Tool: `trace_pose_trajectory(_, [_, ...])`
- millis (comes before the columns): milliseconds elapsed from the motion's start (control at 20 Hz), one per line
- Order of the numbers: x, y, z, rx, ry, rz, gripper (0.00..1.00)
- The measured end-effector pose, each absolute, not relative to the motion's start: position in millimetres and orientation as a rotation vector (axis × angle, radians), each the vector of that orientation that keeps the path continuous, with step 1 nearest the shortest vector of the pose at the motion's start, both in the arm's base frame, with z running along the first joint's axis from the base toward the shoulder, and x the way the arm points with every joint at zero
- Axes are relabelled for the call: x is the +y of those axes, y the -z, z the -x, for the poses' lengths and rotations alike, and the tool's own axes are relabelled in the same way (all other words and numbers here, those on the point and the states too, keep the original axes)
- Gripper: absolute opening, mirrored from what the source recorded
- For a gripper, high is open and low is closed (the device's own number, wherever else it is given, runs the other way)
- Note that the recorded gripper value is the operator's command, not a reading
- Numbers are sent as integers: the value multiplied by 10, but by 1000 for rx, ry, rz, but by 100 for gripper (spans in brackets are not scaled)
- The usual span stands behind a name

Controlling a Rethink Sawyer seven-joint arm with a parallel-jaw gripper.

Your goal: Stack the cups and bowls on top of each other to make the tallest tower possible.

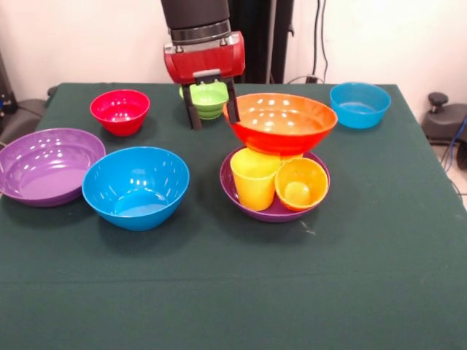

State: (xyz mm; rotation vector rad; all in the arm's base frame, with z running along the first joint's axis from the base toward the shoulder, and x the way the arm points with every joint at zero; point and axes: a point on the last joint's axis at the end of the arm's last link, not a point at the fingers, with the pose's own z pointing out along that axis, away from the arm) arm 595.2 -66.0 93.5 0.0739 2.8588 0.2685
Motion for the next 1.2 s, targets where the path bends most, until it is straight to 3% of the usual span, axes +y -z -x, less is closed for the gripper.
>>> trace_pose_trajectory(1200, [-877, -1257, -5893, 2970, -271, -160, 100])
